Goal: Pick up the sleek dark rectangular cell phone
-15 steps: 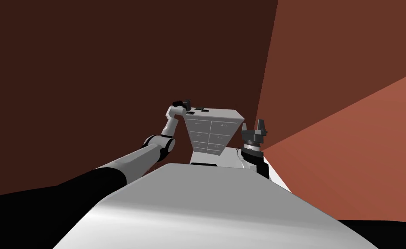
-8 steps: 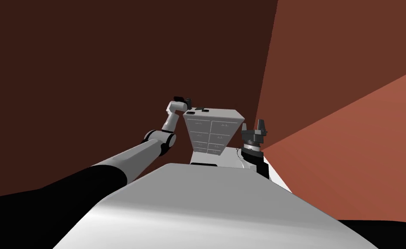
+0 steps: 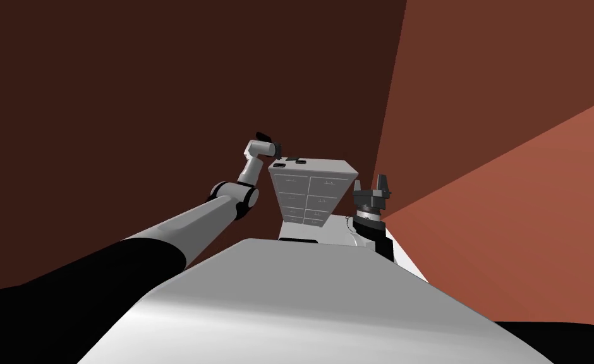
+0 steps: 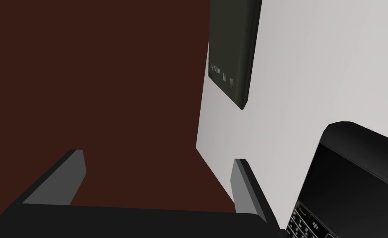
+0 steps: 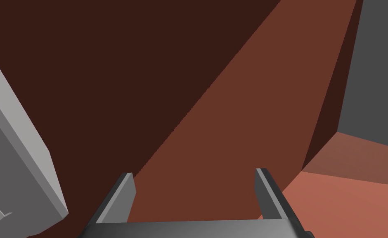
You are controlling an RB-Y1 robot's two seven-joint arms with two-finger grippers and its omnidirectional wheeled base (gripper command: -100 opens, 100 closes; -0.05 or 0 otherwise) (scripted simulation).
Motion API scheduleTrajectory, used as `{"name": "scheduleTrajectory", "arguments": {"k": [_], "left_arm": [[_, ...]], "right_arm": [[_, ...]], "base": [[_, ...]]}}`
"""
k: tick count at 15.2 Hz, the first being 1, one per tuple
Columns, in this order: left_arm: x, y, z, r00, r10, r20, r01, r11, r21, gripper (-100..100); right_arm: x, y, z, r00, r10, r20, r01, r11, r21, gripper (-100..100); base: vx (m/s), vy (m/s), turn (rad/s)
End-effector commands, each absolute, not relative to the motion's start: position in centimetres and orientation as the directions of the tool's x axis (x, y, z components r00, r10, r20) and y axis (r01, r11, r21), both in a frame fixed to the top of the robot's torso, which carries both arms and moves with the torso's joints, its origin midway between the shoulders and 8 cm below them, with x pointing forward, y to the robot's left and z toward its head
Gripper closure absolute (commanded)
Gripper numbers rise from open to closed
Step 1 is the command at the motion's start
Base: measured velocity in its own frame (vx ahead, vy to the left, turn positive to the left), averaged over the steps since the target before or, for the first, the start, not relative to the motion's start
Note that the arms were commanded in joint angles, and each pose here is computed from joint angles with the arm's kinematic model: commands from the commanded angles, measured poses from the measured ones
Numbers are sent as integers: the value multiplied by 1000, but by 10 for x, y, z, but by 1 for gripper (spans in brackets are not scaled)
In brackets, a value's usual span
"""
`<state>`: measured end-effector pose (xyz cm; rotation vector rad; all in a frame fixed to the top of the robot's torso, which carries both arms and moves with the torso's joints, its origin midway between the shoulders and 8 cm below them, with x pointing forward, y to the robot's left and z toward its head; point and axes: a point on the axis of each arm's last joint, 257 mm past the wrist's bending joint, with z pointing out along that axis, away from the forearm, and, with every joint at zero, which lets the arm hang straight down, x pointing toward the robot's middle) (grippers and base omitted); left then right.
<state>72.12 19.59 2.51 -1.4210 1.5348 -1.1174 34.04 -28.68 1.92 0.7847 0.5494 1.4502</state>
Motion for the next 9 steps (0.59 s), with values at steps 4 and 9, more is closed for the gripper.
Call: {"name": "scheduleTrajectory", "arguments": {"k": [4,9], "left_arm": [[719,192,22,-88,-995,47,-421,-6,-907,-100],[713,186,24,-65,-995,70,-520,-26,-853,-100]], "right_arm": [[340,-287,19,71,989,128,-656,-50,753,0],[340,-287,19,71,989,128,-656,-50,753,0]], "base": [[5,19,-15],[7,17,-17]]}}
